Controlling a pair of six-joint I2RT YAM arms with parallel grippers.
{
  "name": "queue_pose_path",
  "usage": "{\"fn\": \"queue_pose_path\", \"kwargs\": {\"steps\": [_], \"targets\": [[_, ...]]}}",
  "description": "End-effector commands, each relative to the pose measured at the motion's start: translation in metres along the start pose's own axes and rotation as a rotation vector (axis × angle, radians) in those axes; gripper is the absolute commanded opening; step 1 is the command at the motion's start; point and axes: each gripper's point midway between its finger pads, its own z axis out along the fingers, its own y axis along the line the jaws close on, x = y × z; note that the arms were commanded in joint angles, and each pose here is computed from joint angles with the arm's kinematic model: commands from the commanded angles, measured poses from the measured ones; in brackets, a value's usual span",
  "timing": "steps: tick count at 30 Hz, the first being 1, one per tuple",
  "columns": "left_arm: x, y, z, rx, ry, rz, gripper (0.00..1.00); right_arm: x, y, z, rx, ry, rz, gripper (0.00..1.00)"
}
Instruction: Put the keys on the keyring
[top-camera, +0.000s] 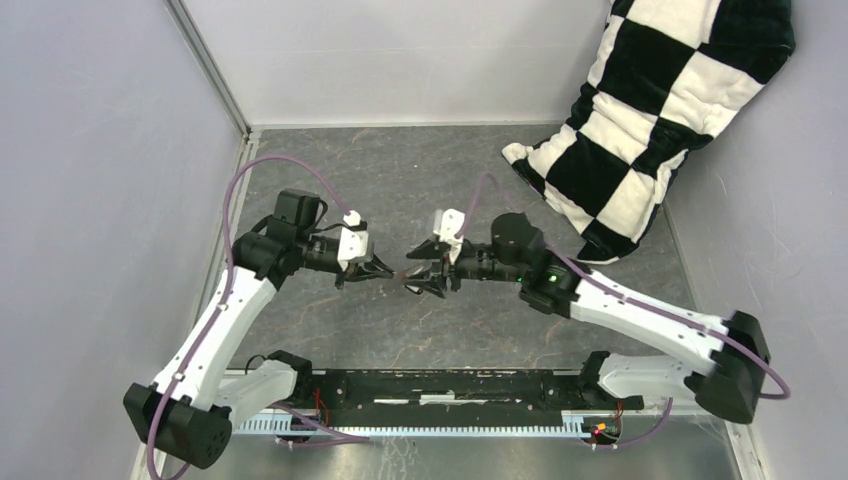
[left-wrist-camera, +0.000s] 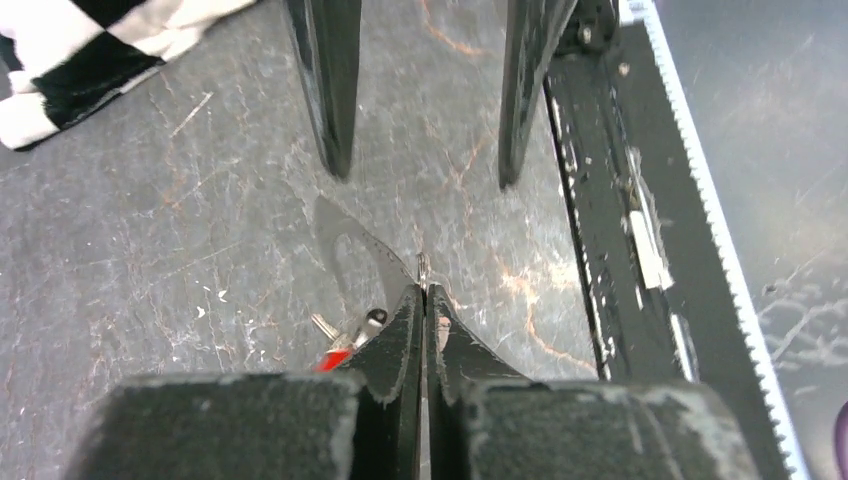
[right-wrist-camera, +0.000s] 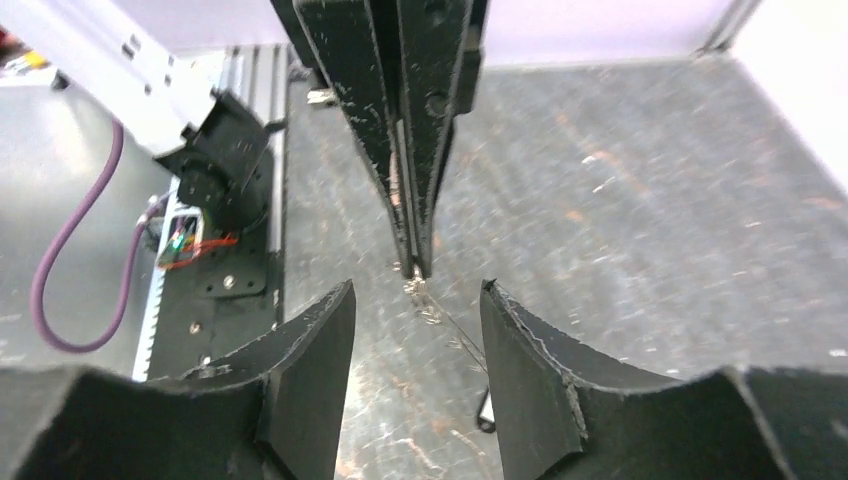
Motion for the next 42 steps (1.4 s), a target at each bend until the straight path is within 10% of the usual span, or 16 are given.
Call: {"fn": "queue_pose_path", "kwargs": {"steps": [1, 3, 5, 10, 22, 33, 42], "targets": [[-0.059, -0.005, -0.012, -0.033, -0.131, -0.138, 0.02, -0.059, -0.015, -0.035, 0.139, -0.091, -0.092, 0.56], [-0.076, -0.01, -0.017, -0.038, -0.183, -0.141, 0.02, -0.078, -0.015, -0.049, 0.18, -0.171, -0.089, 0.66], [-0.091, -0.014, -0.02, -0.042, -0.232, -0.163, 0.02, -0.085, -0.01, -0.06, 0.186, -0.231, -0.103, 0.97], [-0.112, -0.023, -0.027, -0.028, -0.287, -0.157, 0.02, -0.1, 0.016, -0.066, 0.056, -0.276, -0.191, 0.98], [-0.136, -0.022, -0.036, -0.039, -0.313, 0.052, 0.02, -0.121, 0.042, -0.039, -0.128, -0.184, -0.217, 0.57], [-0.144, -0.021, -0.039, -0.048, -0.32, 0.122, 0.02, -0.11, 0.028, -0.019, 0.011, 0.013, -0.234, 0.44], [-0.144, -0.025, -0.041, -0.054, -0.318, 0.169, 0.02, -0.124, 0.019, -0.029, 0.091, -0.001, -0.237, 0.54]]}}
